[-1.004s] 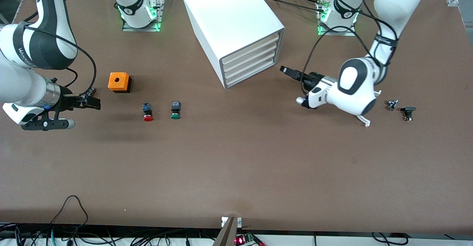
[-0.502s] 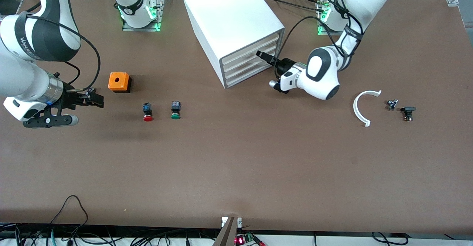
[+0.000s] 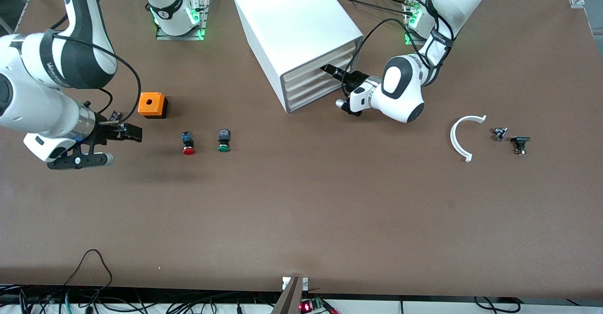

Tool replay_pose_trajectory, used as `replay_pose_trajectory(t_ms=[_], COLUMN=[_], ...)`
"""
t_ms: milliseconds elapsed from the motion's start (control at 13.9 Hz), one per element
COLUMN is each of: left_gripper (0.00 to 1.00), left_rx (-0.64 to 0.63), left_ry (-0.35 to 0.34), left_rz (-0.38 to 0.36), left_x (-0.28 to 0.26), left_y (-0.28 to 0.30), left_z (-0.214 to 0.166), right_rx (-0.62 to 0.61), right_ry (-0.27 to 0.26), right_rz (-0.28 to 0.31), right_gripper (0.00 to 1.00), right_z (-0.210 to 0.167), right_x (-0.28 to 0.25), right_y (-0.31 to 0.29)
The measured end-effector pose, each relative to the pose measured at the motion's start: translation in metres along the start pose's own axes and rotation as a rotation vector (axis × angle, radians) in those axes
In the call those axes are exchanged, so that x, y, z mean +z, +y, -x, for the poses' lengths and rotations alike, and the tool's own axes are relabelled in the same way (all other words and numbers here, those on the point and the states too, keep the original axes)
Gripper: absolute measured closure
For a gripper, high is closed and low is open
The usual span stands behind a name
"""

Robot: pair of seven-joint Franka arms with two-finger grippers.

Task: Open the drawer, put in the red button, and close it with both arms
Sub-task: 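Pull the top drawer open with the left gripper while the right gripper nears buttons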

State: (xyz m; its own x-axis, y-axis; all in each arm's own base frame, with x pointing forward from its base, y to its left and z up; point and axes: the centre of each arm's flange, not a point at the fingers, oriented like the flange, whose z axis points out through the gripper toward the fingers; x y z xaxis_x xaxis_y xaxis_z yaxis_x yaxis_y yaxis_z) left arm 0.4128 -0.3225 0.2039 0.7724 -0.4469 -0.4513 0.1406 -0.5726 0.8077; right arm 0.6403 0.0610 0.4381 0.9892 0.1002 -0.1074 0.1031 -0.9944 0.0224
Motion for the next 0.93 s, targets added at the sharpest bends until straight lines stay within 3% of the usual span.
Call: replay_pose_trajectory(t_ms=[143, 430, 645, 861, 932], left_gripper=[0.75, 0.83, 0.83, 0.83, 0.77], left_rx=[0.009, 0.044, 0.069, 0.074, 0.07], left_ry=[0.043, 0.184, 0.263, 0.279, 0.302], left_rz=[0.006, -0.012, -0.048, -0.056, -0.068], left_x=[-0.019, -0.096, -0.132, -0.138, -0.141], left_y=[0.003, -0.013, -0.015, -0.014, -0.015], left_z=[-0.004, -0.014, -0.018, -0.018, -0.02], right_rx=[-0.006, 0.037, 0.057, 0.062, 0.063], right_ry=[0.007, 0.002, 0.029, 0.06, 0.065], right_rz=[0.004, 0.008, 0.014, 0.012, 0.012], right_gripper=[0.0, 0.0, 0.0, 0.0, 0.0], right_z=[-0.008, -0.018, -0.017, -0.007, -0.002], right_x=[0.014, 0.039, 0.067, 0.116, 0.131], right_y=[-0.004, -0.028, -0.075, -0.081, -0.079])
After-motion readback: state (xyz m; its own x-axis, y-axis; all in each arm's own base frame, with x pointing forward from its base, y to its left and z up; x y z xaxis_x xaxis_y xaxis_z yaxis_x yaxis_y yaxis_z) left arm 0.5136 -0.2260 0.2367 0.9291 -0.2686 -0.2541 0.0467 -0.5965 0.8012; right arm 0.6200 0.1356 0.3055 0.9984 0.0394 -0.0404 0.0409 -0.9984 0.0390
